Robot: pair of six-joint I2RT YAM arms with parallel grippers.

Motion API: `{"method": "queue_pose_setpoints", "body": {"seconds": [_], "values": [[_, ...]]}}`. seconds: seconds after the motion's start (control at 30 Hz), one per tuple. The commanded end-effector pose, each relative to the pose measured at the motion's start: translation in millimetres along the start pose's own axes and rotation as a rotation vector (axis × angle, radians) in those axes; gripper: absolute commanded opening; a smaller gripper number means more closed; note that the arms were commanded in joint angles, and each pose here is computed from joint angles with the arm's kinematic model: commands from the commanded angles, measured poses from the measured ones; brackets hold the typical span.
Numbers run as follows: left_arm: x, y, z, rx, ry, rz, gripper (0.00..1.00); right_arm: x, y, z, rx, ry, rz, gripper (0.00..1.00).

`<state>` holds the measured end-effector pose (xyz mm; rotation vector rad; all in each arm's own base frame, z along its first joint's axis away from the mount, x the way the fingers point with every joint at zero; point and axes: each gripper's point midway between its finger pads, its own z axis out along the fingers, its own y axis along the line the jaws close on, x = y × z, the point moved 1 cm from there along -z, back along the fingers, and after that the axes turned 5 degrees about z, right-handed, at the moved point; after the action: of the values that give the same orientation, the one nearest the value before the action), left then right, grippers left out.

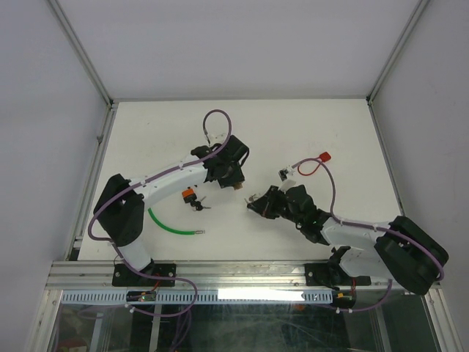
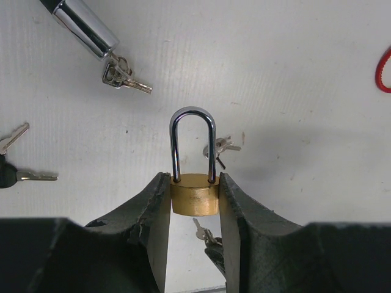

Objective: Unlock with the key

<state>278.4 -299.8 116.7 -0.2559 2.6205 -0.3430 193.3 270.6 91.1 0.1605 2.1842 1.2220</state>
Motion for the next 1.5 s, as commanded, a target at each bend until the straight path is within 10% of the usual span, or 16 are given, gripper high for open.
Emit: {"method": "queue_pose_setpoints", "body": {"seconds": [0.0,1.47], "values": [[-15.5,-19.1,-22.5,0.114,-0.050,-0.050,0.12,-25.3,33.0,9.7,-0.102,-0.102,0.044,0.00],[-7.4,-20.3,-25.7,0.156,-0.028,-0.059,0.11,-34.2,39.7,21.8,-0.119,-0.137,0.120,0.00]]}}
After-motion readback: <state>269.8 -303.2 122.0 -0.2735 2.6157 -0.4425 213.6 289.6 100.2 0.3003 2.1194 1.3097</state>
